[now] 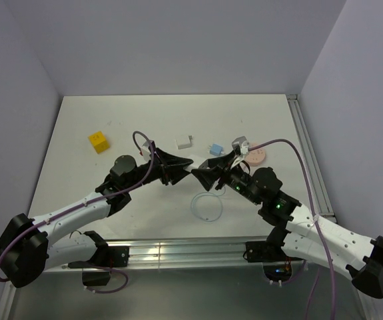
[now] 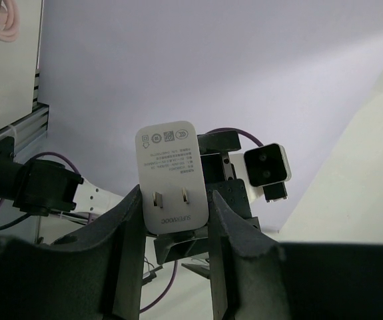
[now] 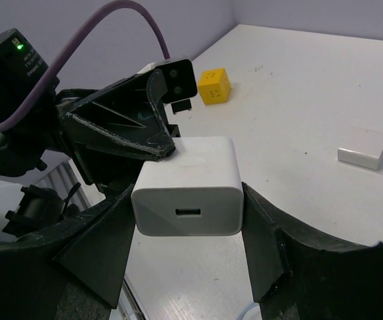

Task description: Insert the plug

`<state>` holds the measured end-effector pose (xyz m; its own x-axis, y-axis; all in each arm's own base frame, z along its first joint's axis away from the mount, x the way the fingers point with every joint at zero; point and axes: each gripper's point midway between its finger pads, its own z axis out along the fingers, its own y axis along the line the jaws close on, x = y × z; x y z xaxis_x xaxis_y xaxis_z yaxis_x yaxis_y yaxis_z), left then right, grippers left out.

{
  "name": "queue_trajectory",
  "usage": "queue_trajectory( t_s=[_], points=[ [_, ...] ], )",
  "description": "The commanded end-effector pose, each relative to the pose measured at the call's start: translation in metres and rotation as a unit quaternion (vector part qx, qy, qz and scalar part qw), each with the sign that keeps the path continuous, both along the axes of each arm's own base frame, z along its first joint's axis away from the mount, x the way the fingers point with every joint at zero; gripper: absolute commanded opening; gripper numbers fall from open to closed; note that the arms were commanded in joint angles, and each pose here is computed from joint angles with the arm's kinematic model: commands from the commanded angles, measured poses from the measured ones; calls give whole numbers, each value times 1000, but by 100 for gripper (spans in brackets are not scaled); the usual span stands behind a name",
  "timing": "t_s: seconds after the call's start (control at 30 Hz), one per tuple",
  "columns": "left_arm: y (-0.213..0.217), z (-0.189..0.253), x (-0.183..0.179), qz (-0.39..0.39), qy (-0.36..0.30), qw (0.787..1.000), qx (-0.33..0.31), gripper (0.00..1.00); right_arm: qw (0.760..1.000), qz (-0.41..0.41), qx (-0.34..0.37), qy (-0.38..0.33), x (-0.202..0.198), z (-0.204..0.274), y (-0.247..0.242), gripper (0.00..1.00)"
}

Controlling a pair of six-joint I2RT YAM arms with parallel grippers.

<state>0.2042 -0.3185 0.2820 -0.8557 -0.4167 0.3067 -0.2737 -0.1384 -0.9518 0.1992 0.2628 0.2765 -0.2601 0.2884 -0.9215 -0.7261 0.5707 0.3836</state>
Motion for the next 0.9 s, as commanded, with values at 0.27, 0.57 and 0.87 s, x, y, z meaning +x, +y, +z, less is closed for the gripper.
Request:
queue_trajectory(
  t_s=[0.27, 0.57, 0.87],
  points=[
    [0, 38, -7, -9, -46, 998, -51, 0, 999, 35, 35, -11, -5, 24, 17, 65],
    [0, 33, -7, -11, -42, 998, -50, 0, 998, 32, 39, -21, -5, 30, 14, 69],
    [-1, 29, -8, -15, -38, 998, -46, 0, 998, 22, 47, -38, -7, 39, 6, 70]
  ],
)
